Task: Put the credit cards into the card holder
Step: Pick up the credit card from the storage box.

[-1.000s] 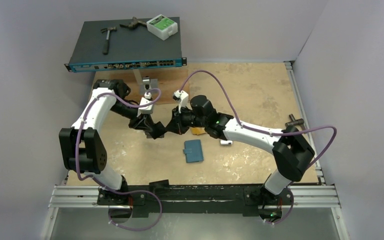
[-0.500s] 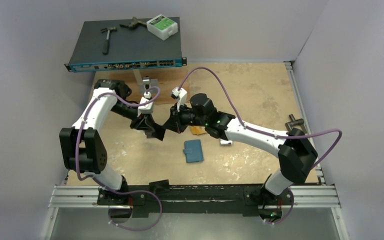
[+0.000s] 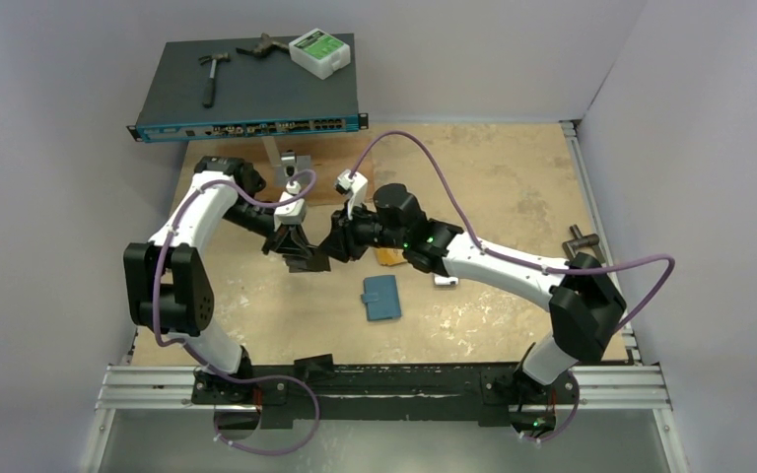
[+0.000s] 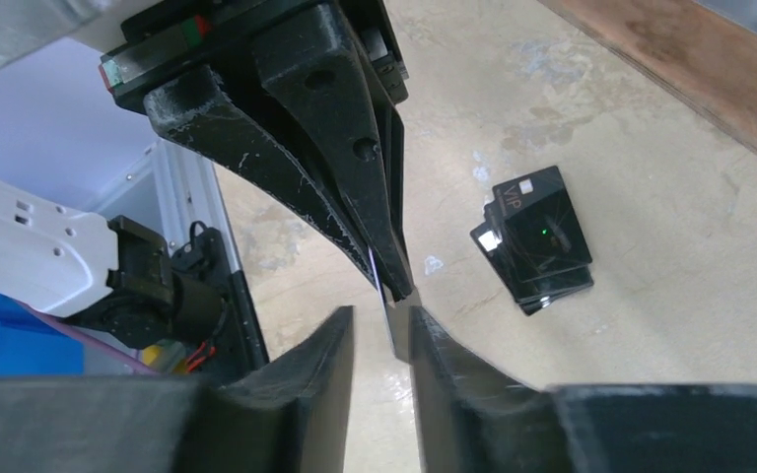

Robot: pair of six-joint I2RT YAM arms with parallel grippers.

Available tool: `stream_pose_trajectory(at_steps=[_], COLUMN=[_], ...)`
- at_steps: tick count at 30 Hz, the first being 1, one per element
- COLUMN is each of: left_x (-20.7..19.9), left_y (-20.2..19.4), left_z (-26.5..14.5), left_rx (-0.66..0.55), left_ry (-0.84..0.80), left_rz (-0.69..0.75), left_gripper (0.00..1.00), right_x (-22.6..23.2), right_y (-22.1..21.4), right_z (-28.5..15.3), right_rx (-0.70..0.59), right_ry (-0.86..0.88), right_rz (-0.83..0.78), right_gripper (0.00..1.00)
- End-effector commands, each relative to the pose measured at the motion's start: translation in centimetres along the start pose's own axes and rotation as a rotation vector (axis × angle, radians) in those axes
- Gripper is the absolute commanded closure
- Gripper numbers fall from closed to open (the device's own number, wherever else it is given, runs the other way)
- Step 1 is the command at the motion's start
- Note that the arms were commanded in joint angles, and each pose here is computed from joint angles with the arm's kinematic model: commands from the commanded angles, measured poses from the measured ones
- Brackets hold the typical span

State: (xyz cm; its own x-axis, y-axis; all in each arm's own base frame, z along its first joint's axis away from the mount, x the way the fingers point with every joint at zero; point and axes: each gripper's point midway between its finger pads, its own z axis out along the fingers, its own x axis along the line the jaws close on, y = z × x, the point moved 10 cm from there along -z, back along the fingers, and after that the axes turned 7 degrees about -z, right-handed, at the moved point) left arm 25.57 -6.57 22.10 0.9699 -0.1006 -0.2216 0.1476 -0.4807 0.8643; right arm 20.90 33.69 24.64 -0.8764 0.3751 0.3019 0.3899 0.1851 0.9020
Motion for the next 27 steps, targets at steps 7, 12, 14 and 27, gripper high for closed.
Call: stream_pose_trajectory(at_steps=[7,12,14,27], left_x=[-4.3,-5.3,-5.6,-6.1], left_y=[3.8,4.8,5.2,6.3], left_z=[-0.8,-0.8,-0.7,-0.1], left_rx=[-0.148,-0.191,-0.217,-0.315], left_ry=[-0.025,-0.014,-0.012,-0.035], left_rz=[-0.045,-0.042,-0.05,-0.123], left_gripper=[1.0,1.0,1.0,1.0], right_x=[-0.1,0.3,0.3,0.4], right_y=[2.7,1.2,1.2,1.7], right_z=[-5.5,-6.3,-6.4,-4.8], right_rx=[-0.156,-0.165,-0.195,-0.259], right_ry=[0.056,0.112,0.122,0.157], right_rz=[-0.049,-0.076,-0.095,-0.152], right_gripper=[0.36,0.36,0.37,0.46])
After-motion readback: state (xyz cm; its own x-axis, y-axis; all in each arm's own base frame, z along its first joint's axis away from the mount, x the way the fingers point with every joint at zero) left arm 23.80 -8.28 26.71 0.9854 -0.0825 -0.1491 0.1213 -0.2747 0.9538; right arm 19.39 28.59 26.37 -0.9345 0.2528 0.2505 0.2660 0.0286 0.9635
